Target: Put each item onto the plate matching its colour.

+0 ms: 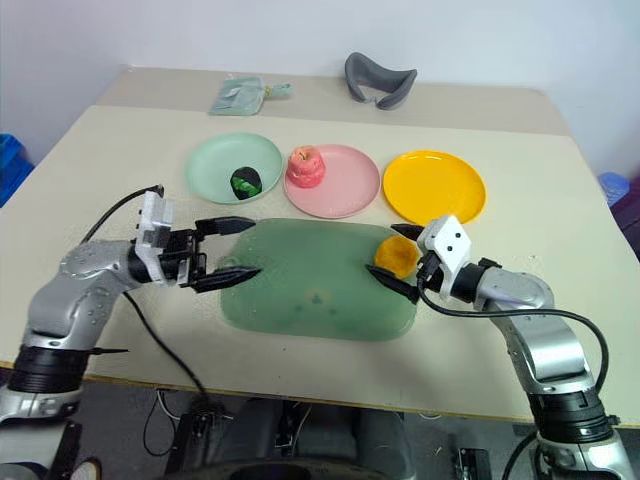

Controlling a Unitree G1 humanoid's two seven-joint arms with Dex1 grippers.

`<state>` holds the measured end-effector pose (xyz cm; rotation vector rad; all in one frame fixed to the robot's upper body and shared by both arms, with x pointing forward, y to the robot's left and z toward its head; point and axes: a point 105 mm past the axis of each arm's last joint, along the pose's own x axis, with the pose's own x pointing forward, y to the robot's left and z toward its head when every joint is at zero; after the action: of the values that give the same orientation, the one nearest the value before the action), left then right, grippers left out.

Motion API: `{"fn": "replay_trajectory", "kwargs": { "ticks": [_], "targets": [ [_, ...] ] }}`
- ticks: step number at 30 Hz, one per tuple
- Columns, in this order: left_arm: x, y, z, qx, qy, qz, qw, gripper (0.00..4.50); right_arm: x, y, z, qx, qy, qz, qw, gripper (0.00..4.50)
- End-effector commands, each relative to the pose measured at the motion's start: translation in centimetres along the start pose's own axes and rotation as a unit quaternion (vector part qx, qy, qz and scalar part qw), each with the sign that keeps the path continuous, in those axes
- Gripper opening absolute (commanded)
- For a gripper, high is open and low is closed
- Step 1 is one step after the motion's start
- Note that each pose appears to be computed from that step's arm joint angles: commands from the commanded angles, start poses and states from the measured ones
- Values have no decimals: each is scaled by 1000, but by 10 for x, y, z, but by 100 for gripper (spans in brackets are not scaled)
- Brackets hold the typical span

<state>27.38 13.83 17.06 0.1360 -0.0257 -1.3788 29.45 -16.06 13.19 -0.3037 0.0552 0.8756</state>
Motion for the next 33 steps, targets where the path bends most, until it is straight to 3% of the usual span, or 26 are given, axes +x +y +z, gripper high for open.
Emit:
{"fn": "replay_trajectory", "kwargs": {
  "ticks": [1,11,15,24,27,30,32,33],
  "targets": [
    [0,-11,7,15,10,-42,999,448,2,-1,1,-15,-9,5,1000,450],
    [-3,-22,8,-1,23,-79,997,448,9,-3,-4,-9,-4,8,1000,450],
    [-2,-21,10,1,20,-75,997,450,10,-2,-2,-13,-4,9,1000,281],
    [1,-21,9,5,12,-57,998,450,11,-2,11,-33,-10,8,999,281],
    [2,-21,8,7,12,-51,999,450,8,-7,27,2,-41,16,999,281],
    [3,-22,7,6,10,-48,999,450,5,-9,37,1,-53,23,998,360],
    [3,-22,7,5,10,-46,999,450,4,-10,39,-6,-53,20,998,449],
    [3,-22,7,5,10,-46,999,450,4,-9,40,-6,-53,22,998,449]
  ]
}}
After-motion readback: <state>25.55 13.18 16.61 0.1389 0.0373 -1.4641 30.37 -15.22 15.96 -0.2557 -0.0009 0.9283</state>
